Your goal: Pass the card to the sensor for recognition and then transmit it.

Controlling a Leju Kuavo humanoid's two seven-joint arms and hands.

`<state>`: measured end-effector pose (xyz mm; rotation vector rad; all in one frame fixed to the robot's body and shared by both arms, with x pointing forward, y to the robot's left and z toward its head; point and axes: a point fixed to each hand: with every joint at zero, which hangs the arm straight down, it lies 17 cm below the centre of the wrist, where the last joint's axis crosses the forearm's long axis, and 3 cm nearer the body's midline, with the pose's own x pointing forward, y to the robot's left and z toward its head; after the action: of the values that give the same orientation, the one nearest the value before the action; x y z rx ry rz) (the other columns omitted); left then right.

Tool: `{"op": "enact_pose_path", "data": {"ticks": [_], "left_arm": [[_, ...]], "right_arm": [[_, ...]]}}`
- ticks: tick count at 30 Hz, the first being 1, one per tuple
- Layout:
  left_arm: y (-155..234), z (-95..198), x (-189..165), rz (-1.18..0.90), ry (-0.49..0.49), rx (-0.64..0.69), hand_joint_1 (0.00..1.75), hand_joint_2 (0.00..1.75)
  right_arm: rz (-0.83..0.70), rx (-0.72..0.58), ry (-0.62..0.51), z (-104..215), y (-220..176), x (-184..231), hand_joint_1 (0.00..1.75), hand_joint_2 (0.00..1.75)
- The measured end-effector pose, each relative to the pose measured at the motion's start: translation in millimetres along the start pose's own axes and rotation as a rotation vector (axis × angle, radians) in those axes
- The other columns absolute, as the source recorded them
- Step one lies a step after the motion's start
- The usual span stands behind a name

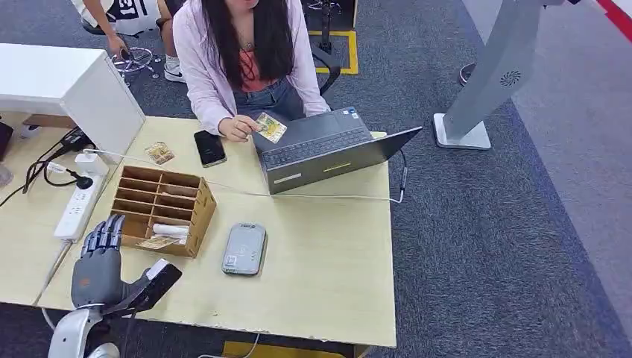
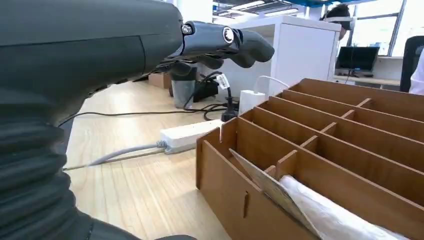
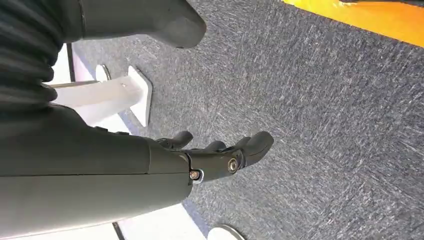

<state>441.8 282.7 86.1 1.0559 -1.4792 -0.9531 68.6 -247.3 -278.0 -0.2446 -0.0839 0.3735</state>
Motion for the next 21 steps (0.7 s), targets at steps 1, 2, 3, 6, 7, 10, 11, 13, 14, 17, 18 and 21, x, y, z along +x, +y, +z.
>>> {"op": "enact_pose_path", "data": {"ticks": [1, 2, 3, 6, 7, 10, 11, 13, 14, 17, 18, 21], "left_arm": [[0.0, 0.0, 0.0, 0.0, 0.0, 0.0, 0.0, 1.75], [0.0, -0.1, 0.1, 0.001, 0.0, 0.0, 0.0, 1.75], [0.1, -0.1, 0.0, 0.001, 0.001, 0.0, 0.0, 1.75], [0.0, -0.2, 0.6, 0.002, 0.0, 0.001, 0.0, 1.75], [0.2, -0.6, 0.6, 0.001, 0.001, 0.001, 0.0, 1.75], [0.1, -2.2, -0.2, -0.002, 0.002, 0.001, 0.0, 1.75], [0.1, -2.7, -0.2, -0.002, 0.003, 0.002, 0.0, 1.75], [-0.1, -4.6, -0.8, -0.003, 0.006, 0.002, 0.0, 1.75], [-0.9, -5.0, -1.4, -0.004, 0.007, 0.0, 0.0, 1.75], [-2.3, -6.1, -2.0, -0.003, 0.01, -0.002, 0.0, 1.75], [-2.4, -6.7, -2.4, -0.004, 0.012, -0.003, 0.0, 1.75], [-2.0, -9.7, -2.5, -0.009, 0.01, -0.001, 0.0, 1.75]], "right_arm": [[0.0, 0.0, 0.0, 0.0, -0.1, 0.0, 0.0, 1.75], [0.0, 0.0, 0.0, 0.0, -0.1, -0.1, 0.0, 1.75], [0.0, -0.001, 0.0, -0.1, -0.3, -0.1, 0.0, 1.75], [0.003, -0.002, -0.001, -0.1, -0.4, 0.0, 0.0, 1.75], [0.003, -0.002, 0.0, -0.1, -0.4, -0.2, 0.0, 1.75], [0.006, -0.001, 0.0, 0.0, -0.2, -0.1, 0.0, 1.75], [0.006, 0.001, 0.0, 0.0, 0.1, -0.2, 0.0, 1.75], [0.007, 0.002, -0.001, 0.0, 0.2, 0.0, 0.0, 1.75], [0.008, 0.003, -0.001, 0.1, 0.4, 0.1, 0.0, 1.75], [0.012, 0.002, -0.001, 0.1, 0.5, -0.1, 0.0, 1.75], [0.014, 0.002, -0.002, 0.1, 0.4, 0.1, 0.0, 1.75], [0.019, 0.002, -0.005, 0.1, 0.3, 0.7, 0.0, 1.75]]}}
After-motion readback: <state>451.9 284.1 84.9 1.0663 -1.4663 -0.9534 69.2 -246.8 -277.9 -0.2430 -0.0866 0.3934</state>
